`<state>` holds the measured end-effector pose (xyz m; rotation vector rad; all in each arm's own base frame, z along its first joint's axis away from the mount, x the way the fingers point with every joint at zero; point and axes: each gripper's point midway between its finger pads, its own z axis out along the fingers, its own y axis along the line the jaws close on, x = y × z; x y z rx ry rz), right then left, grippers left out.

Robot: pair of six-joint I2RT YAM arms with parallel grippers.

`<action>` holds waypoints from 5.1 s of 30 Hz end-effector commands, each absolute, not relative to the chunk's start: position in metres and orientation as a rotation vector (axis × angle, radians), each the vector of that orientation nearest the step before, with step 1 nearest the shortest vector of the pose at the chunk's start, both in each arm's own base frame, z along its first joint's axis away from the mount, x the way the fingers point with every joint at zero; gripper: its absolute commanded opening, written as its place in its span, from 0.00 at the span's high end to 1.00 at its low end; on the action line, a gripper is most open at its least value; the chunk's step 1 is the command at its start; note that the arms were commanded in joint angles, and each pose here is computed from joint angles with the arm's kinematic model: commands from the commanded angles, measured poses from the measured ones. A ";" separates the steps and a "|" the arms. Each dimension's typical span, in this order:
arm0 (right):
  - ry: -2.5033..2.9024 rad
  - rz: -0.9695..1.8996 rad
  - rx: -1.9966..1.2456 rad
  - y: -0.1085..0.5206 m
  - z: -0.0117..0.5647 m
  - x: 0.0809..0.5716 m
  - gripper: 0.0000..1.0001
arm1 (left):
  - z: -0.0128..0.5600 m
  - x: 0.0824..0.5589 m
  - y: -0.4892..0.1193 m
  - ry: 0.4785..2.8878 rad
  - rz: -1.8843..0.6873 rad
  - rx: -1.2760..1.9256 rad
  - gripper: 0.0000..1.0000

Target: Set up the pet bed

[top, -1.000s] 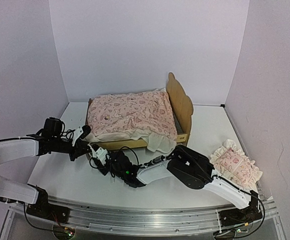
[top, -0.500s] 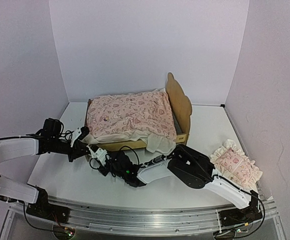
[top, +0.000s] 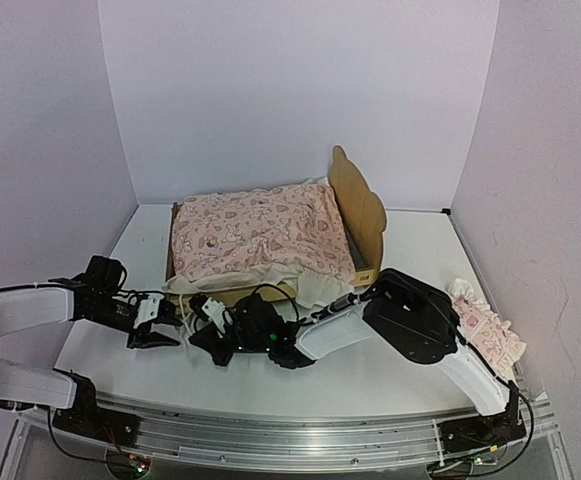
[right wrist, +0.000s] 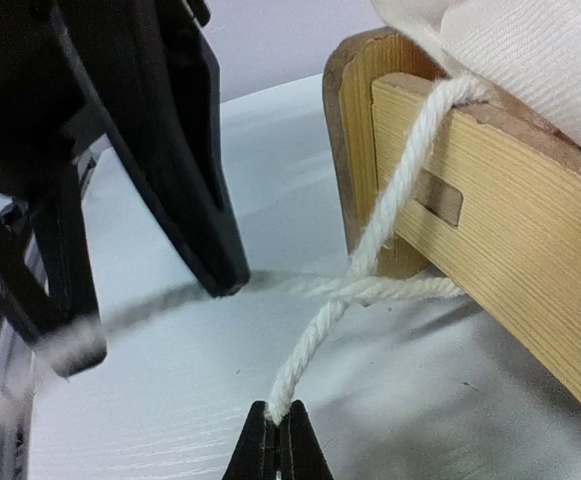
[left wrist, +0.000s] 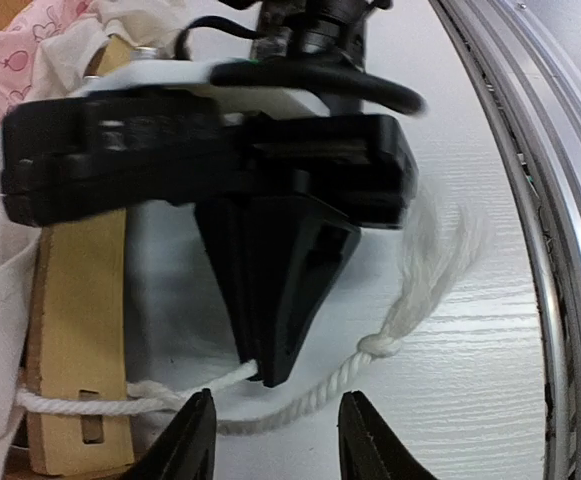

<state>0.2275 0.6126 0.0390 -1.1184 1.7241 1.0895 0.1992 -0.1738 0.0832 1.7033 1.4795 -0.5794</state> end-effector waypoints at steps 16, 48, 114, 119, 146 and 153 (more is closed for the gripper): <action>2.089 1.274 -0.997 0.606 0.064 0.222 1.00 | 0.189 0.257 -0.171 2.096 -0.927 0.410 0.62; 2.134 1.173 -0.965 0.609 0.043 0.221 1.00 | 0.102 0.238 -0.198 2.212 -0.980 0.185 0.63; 2.151 0.756 -1.347 0.558 -0.009 0.210 0.69 | 0.071 0.256 -0.178 2.359 -0.748 0.092 1.00; 2.142 0.713 -1.377 0.550 -0.015 0.210 0.94 | 0.072 0.256 -0.179 2.352 -0.750 0.104 1.00; 2.006 1.128 -0.900 0.634 0.078 0.281 1.00 | 0.104 0.247 -0.184 2.276 -0.787 0.244 1.00; 1.952 1.281 -0.873 0.652 0.079 0.276 1.00 | 0.104 0.246 -0.185 2.319 -0.781 0.236 0.87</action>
